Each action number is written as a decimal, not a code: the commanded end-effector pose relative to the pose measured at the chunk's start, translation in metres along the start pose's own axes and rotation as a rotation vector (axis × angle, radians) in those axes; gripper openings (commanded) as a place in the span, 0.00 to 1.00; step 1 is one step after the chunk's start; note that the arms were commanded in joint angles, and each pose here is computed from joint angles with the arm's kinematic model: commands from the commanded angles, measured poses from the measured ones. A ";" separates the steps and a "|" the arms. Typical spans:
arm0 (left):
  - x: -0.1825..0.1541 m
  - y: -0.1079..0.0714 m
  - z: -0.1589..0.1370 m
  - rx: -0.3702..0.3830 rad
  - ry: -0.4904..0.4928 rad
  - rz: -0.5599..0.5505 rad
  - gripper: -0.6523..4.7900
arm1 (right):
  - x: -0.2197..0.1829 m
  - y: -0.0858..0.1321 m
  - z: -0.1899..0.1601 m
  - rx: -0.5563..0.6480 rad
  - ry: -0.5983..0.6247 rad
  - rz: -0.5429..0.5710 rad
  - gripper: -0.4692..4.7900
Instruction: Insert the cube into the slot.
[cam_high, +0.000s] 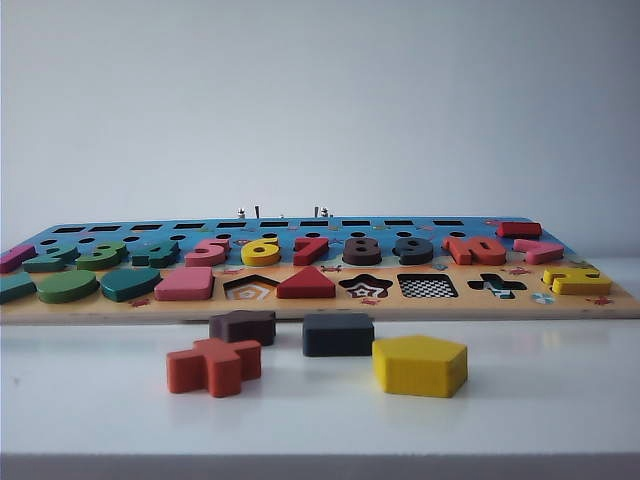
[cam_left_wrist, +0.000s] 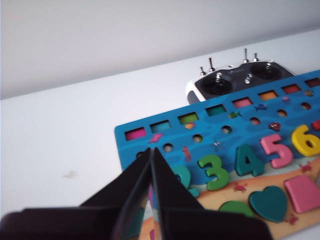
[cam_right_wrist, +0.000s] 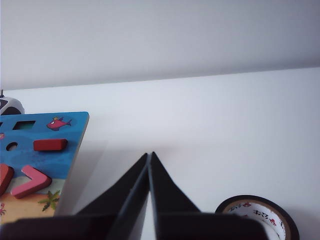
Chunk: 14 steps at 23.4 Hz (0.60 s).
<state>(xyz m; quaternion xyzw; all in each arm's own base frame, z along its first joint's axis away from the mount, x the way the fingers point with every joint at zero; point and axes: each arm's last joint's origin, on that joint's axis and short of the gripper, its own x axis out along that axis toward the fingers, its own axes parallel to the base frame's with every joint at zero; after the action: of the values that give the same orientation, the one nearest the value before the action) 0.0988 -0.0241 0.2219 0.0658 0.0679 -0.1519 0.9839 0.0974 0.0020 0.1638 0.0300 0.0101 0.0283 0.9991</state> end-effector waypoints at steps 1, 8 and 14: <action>0.000 -0.003 0.010 0.001 0.040 -0.073 0.16 | 0.000 0.000 -0.001 0.000 0.011 -0.004 0.08; -0.001 -0.009 0.041 0.012 0.159 -0.229 0.16 | 0.000 0.000 -0.001 0.000 0.015 -0.004 0.08; -0.004 -0.012 0.067 0.004 0.228 -0.352 0.16 | 0.000 0.000 -0.001 0.000 0.015 -0.004 0.08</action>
<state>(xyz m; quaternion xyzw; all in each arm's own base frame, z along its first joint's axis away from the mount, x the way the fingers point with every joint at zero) 0.0994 -0.0440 0.2838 0.0729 0.1832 -0.2981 0.9340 0.0974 0.0020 0.1615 0.0303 0.0223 0.0279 0.9989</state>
